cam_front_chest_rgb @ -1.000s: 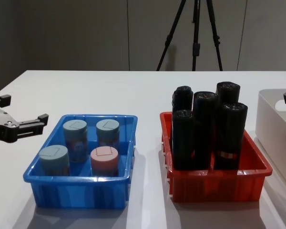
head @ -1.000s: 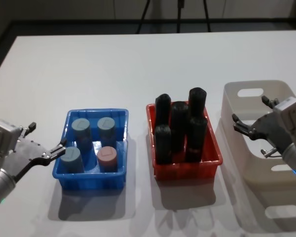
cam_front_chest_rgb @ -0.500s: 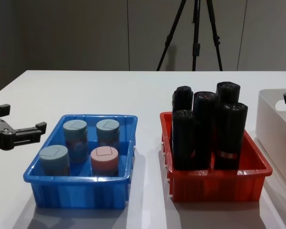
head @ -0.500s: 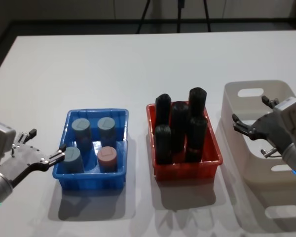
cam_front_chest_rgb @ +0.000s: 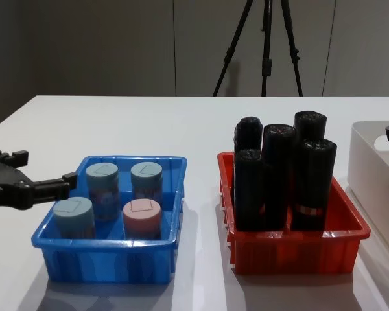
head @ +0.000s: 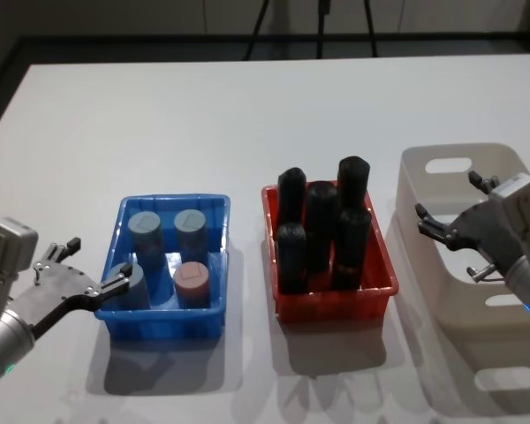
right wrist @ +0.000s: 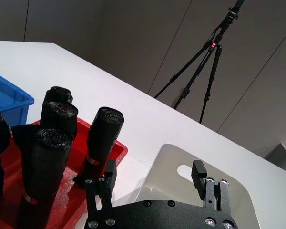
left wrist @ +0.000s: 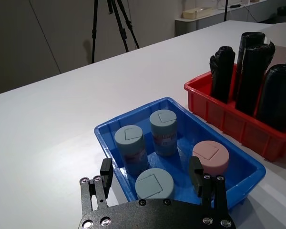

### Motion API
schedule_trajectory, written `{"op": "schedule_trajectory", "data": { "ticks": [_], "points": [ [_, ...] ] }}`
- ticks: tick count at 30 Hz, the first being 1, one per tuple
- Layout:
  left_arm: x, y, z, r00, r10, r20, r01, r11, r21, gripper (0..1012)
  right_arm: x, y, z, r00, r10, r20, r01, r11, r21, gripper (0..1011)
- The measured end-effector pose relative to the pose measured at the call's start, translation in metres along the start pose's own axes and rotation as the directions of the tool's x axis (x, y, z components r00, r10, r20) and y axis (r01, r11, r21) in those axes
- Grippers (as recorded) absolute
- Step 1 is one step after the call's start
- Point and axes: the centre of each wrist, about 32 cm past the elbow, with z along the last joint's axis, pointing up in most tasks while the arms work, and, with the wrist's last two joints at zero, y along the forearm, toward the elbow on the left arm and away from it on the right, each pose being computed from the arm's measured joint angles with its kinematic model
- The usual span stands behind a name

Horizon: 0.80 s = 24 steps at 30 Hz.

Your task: Pick the cotton swabs from the blue box and place them into the white box.

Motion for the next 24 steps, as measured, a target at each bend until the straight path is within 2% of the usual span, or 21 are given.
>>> {"op": "schedule_trajectory", "data": {
  "ticks": [4, 10, 18, 24],
  "points": [
    [-0.0026, -0.0014, 0.0005, 1.0000, -0.009, -0.001, 0.009, 0.9999, 0.010, 1002, 0.000, 0.000, 0.000, 1.000, 0.000, 0.000, 0.000, 1.000, 0.000, 1001],
    [-0.0067, -0.0062, 0.0012, 1.0000, -0.006, -0.006, 0.006, 0.9988, 0.048, 1001, 0.000, 0.000, 0.000, 1.000, 0.000, 0.000, 0.000, 1.000, 0.000, 1001],
    [-0.0086, -0.0126, 0.0024, 0.9998, 0.008, -0.018, -0.007, 0.9966, 0.082, 1001, 0.000, 0.000, 0.000, 1.000, 0.000, 0.000, 0.000, 1.000, 0.000, 1001],
    [-0.0103, -0.0158, 0.0025, 0.9998, 0.002, -0.022, 0.000, 0.9948, 0.101, 1001, 0.000, 0.000, 0.000, 1.000, 0.000, 0.000, 0.000, 1.000, 0.000, 1001]
  ]
}}
